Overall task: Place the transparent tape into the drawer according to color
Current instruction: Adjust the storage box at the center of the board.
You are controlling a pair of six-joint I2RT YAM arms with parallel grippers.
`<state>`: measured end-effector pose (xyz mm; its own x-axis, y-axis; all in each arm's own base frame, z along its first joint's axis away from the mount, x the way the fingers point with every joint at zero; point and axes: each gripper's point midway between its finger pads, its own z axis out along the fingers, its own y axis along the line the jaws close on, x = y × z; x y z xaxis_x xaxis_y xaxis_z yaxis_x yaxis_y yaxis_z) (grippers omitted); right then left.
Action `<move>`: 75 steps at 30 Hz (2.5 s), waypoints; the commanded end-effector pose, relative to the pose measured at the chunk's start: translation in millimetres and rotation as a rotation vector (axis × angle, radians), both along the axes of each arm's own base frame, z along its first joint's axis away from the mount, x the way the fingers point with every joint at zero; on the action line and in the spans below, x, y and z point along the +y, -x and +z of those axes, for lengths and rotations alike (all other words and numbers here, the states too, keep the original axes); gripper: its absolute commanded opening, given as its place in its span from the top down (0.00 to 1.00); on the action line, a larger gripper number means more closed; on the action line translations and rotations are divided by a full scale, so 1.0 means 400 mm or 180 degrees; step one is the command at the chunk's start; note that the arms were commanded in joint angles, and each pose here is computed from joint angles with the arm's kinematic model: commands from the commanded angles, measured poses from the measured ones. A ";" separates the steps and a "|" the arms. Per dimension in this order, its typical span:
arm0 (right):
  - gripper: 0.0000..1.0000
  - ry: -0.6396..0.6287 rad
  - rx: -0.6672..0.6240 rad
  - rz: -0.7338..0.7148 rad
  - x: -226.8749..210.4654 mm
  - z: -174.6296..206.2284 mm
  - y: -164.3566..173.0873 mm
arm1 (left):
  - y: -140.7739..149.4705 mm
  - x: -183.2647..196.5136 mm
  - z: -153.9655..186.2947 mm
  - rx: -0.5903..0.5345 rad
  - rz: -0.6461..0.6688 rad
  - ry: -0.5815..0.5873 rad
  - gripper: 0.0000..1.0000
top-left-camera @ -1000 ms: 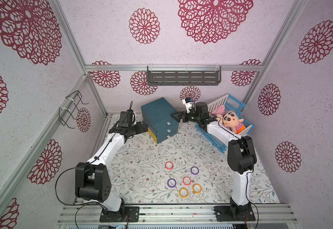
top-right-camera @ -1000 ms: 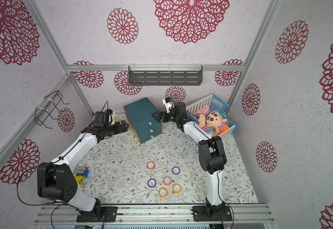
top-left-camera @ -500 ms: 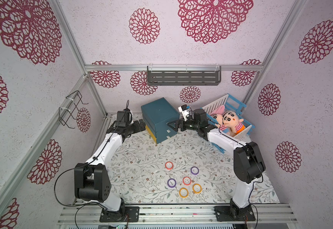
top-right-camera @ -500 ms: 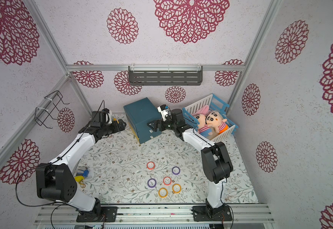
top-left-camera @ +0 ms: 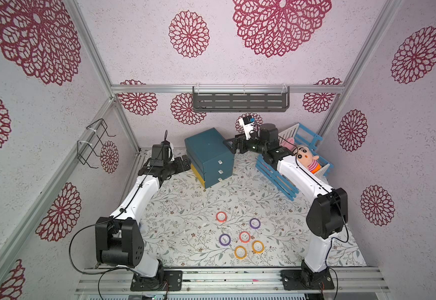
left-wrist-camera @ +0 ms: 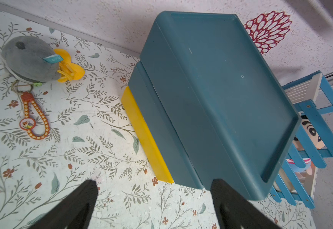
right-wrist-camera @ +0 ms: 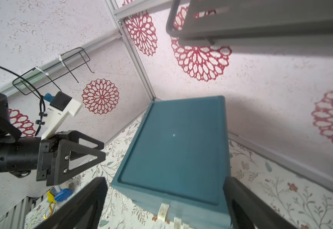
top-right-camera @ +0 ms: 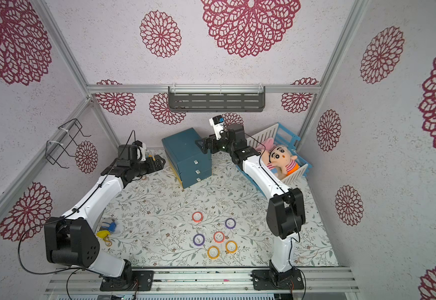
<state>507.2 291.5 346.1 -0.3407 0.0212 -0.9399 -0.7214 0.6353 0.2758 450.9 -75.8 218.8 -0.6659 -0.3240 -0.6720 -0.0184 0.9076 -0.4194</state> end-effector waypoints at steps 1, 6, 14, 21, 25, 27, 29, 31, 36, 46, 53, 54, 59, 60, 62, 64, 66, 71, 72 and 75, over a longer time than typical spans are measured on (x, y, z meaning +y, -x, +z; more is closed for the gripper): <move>0.01 0.0107 0.0087 0.0023 0.005 -0.039 -0.050 | -0.004 -0.003 0.018 -0.0088 -0.0029 0.0047 0.03; 0.01 0.0162 0.0190 0.0020 0.023 -0.076 -0.106 | -0.005 -0.006 0.019 -0.0094 -0.0043 0.0059 0.03; 0.01 0.0144 0.0386 0.0108 0.043 -0.148 -0.120 | -0.005 -0.008 0.018 -0.0094 -0.0055 0.0065 0.03; 0.01 0.0005 0.0451 0.0375 0.073 -0.146 -0.042 | -0.004 -0.005 0.024 -0.0117 -0.0049 0.0056 0.03; 0.01 -0.0043 0.0530 0.0464 0.085 -0.160 0.005 | -0.005 -0.004 0.025 -0.0126 -0.0046 0.0044 0.03; 0.01 -0.0060 0.0528 0.0486 0.090 -0.163 0.032 | -0.006 -0.004 0.025 -0.0128 -0.0047 0.0046 0.03; 0.01 -0.0083 0.0517 0.0521 0.095 -0.161 0.058 | -0.007 -0.004 0.022 -0.0123 -0.0046 0.0045 0.03; 0.01 -0.0088 0.0514 0.0555 0.103 -0.158 0.080 | -0.008 -0.006 0.021 -0.0119 -0.0052 0.0055 0.03; 0.01 -0.0083 0.0535 0.0593 0.118 -0.152 0.115 | -0.012 -0.009 0.021 -0.0113 -0.0066 0.0078 0.03; 0.01 0.0018 0.0228 0.0080 0.021 -0.077 0.147 | -0.020 -0.078 0.017 -0.0137 -0.0413 0.0292 0.03; 0.01 0.0058 0.0075 -0.0096 -0.074 -0.013 0.241 | -0.033 -0.151 -0.002 -0.0092 -0.0713 0.0374 0.02; 0.01 0.0081 0.0075 -0.0107 -0.083 -0.015 0.251 | -0.036 -0.160 -0.005 -0.0080 -0.0747 0.0391 0.01; 0.01 0.0165 0.0182 -0.0132 -0.105 -0.057 0.277 | -0.041 -0.210 -0.010 -0.0060 -0.0898 0.0436 0.02; 0.01 0.0175 0.0206 -0.0125 -0.106 -0.068 0.281 | -0.041 -0.220 -0.008 -0.0063 -0.0922 0.0446 0.03; 0.01 0.0188 0.0228 -0.0132 -0.108 -0.083 0.284 | -0.039 -0.235 -0.004 -0.0070 -0.0962 0.0454 0.03; 0.01 0.0195 0.0245 -0.0145 -0.109 -0.094 0.282 | -0.037 -0.245 0.003 -0.0083 -0.0979 0.0477 0.03; 0.01 0.0183 0.0261 -0.0147 -0.107 -0.101 0.281 | -0.036 -0.259 0.014 -0.0108 -0.1015 0.0533 0.04; 0.01 0.0132 0.0289 -0.0147 -0.103 -0.110 0.276 | -0.025 -0.308 0.033 -0.0140 -0.1144 0.0595 0.05; 0.01 0.0114 0.0305 -0.0148 -0.102 -0.114 0.275 | -0.022 -0.311 0.033 -0.0121 -0.1142 0.0579 0.05; 0.01 0.0052 0.0400 -0.0147 -0.092 -0.133 0.276 | -0.013 -0.300 0.036 -0.0129 -0.1095 0.0528 0.04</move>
<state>393.0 251.9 286.7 -0.4722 -0.0124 -0.8814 -0.6537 0.6757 0.3407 456.3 -187.2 217.7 -0.7497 -0.2010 -0.6305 0.2518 0.7944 -0.5527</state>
